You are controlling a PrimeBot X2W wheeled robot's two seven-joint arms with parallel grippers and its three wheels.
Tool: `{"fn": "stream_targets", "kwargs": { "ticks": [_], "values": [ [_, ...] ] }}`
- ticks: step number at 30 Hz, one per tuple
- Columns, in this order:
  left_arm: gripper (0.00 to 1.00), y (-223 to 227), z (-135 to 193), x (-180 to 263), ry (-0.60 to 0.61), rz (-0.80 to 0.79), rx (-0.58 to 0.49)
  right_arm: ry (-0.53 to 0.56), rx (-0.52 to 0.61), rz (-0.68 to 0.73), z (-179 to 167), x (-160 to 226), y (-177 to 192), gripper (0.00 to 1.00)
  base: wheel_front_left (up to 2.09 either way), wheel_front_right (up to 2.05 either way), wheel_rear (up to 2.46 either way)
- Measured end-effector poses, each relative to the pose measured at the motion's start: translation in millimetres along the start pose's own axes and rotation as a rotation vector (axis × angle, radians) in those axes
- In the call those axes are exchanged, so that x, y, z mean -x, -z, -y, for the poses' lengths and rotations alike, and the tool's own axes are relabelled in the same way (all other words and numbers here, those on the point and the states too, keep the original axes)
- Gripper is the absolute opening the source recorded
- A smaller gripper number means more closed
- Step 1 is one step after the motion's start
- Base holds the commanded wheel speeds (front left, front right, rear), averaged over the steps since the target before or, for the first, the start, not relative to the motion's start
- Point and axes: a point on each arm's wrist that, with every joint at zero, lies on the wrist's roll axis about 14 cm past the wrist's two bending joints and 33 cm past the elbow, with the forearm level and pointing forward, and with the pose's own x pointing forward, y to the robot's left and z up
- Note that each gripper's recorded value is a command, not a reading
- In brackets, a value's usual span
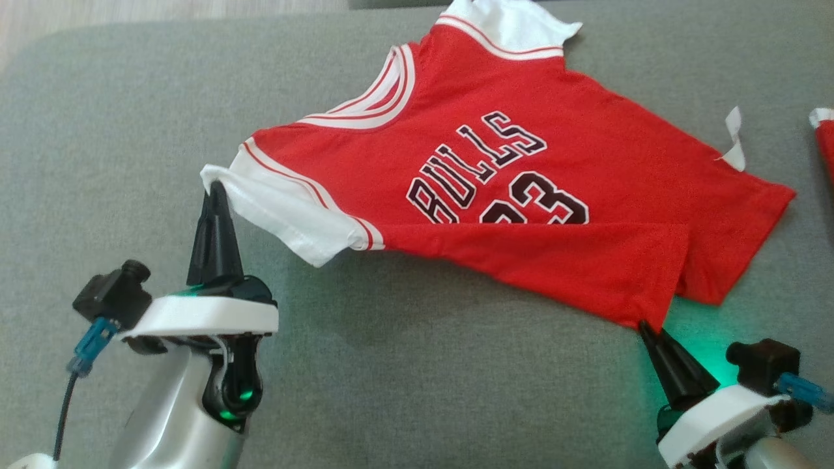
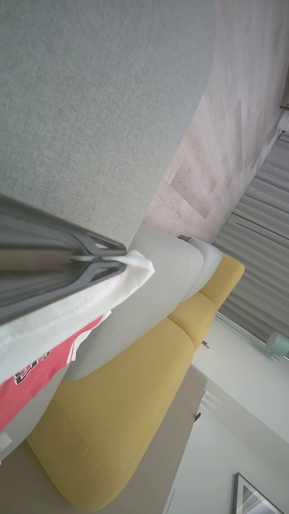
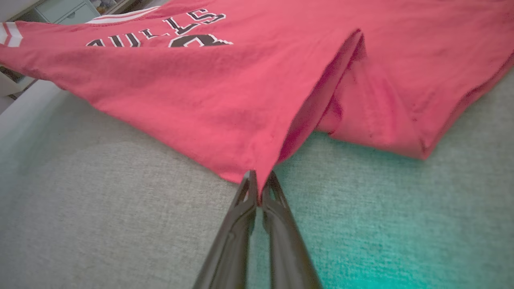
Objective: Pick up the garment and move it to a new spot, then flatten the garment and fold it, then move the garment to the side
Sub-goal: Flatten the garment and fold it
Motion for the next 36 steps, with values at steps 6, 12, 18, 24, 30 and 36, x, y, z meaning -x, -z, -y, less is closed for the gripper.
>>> {"fn": "stream_targets", "kwargs": {
  "ticks": [6, 12, 18, 24, 30, 36],
  "values": [
    [0.00, -25.4, 21.8, 3.1, 0.065, 0.068, 0.016, -0.016, -0.032, 0.220, -2.3, 16.7, -59.2, 0.00, 0.00, 0.00, 0.00],
    [0.00, -83.2, 71.4, 5.1, 0.211, 0.157, 0.043, -0.003, 0.119, 0.582, 14.3, 75.5, -185.7, 0.00, 0.00, 0.00, 0.00],
    [0.00, -173.6, 168.7, 12.2, 0.469, 0.305, 0.036, 0.023, 0.304, 0.785, 8.1, 141.7, -277.7, 0.00, 0.00, 0.00, 0.00],
    [0.00, -236.6, 233.7, 10.3, 0.620, 0.404, -0.009, 0.024, 0.442, 0.915, -6.5, 159.3, -360.8, 0.00, 0.00, 0.00, 0.00],
    [0.00, -252.5, 227.9, -60.3, 0.517, 0.381, -0.078, 0.009, 0.441, 0.880, -4.6, 91.2, -413.9, 0.00, 0.00, 0.00, 0.00],
    [0.00, -248.7, 202.6, -118.7, 0.432, 0.386, -0.120, -0.016, 0.403, 0.825, -2.8, 16.8, -424.2, 0.00, 0.00, 0.00, 0.00]
  ]
}}
